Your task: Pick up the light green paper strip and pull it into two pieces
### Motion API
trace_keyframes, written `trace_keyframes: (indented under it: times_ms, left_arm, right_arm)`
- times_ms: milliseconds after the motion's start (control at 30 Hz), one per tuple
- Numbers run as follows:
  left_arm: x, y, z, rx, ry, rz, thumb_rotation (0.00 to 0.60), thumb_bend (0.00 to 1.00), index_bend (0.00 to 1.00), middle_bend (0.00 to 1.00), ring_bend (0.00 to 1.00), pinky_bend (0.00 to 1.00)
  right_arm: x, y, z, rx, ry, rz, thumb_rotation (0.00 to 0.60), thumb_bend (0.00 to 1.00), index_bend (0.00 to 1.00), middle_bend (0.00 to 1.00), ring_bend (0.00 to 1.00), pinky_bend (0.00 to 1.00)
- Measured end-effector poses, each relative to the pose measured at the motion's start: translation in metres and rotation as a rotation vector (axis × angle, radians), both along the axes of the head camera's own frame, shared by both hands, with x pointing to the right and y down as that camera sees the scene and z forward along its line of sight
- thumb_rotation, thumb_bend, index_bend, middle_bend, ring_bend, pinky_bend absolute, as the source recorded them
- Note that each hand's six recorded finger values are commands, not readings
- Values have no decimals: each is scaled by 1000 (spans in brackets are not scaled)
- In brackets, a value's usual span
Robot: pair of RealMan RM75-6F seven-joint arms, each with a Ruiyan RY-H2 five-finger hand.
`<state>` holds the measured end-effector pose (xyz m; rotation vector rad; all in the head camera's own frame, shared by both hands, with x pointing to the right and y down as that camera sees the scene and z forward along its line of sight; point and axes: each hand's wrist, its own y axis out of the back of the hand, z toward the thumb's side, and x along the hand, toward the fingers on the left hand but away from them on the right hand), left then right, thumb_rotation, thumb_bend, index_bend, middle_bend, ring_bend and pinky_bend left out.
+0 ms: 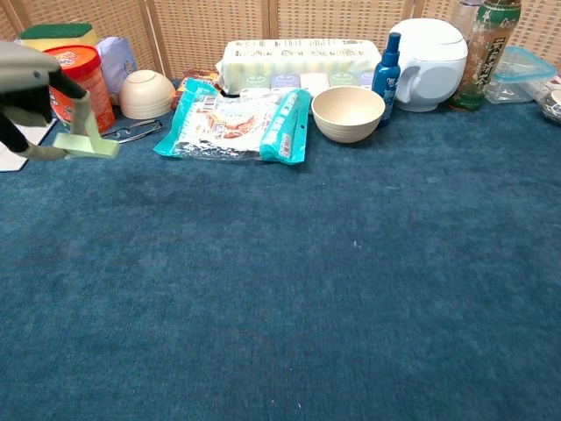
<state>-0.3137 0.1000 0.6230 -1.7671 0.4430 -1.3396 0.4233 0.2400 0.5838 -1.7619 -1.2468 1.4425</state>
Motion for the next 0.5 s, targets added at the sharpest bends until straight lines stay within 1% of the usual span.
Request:
trace_keyframes:
  times_ms: [67,167,367,500]
  left_arm:
    - [-3,-3,-11,-30,14,12,600,370,697,1000,1000,1000]
    - [2,-1,-19,-69,30,50,600,370,699,1000,1000,1000]
    - [12,-4,-24,-94,39,96,600,371,699,1000,1000,1000]
    - [21,-9,-27,-93,44,126,600,371,699,1000,1000,1000]
  right_arm:
    - [-12,-4,5,-5,-52,-19,600,471,71,184,159,239]
    - [-33,-11,12,-12,-137,-50,600,471,71,185,159,239]
    - [-63,-23,19,-17,-263,-92,600,471,70,187,161,239]
    - [-78,-32,20,-16,-333,-111,600,471,70,189,162,239]
